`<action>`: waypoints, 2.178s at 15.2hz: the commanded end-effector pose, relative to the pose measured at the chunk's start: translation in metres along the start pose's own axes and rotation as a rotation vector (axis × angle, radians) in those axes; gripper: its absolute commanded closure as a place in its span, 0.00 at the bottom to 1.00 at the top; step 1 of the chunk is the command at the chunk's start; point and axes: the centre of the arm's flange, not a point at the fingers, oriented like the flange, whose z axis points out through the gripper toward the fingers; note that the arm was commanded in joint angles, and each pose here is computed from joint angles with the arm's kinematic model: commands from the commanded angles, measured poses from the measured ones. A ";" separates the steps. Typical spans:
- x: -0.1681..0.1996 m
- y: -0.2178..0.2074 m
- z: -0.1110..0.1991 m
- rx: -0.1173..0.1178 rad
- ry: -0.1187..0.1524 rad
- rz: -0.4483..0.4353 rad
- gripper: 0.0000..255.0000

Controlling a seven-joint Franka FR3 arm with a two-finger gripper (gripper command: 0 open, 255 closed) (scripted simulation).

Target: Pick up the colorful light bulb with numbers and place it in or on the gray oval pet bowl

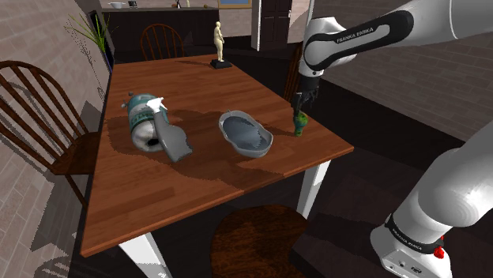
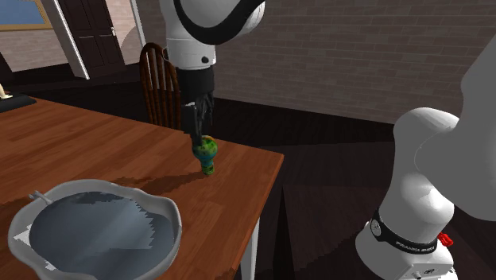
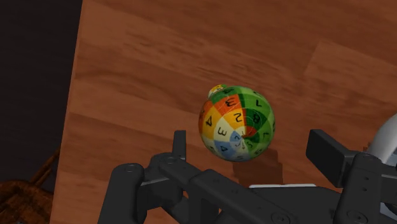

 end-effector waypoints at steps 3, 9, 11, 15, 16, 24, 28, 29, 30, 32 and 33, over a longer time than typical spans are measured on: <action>0.002 0.001 0.021 0.000 0.000 0.001 0.00; 0.002 0.001 0.035 0.000 0.000 0.001 0.00; 0.002 0.001 0.035 0.000 0.000 0.001 0.00; 0.002 0.001 0.035 0.000 0.000 0.001 1.00; 0.002 0.001 0.035 0.000 0.000 0.001 1.00; 0.002 0.001 0.030 0.000 0.000 0.001 1.00; 0.002 0.001 0.008 0.000 0.000 0.001 1.00; 0.002 0.001 0.003 0.000 0.000 0.001 1.00; 0.002 0.001 -0.002 0.000 0.000 0.001 1.00; 0.002 0.001 -0.013 0.000 0.000 0.001 1.00; 0.002 0.001 -0.018 0.000 0.000 0.001 1.00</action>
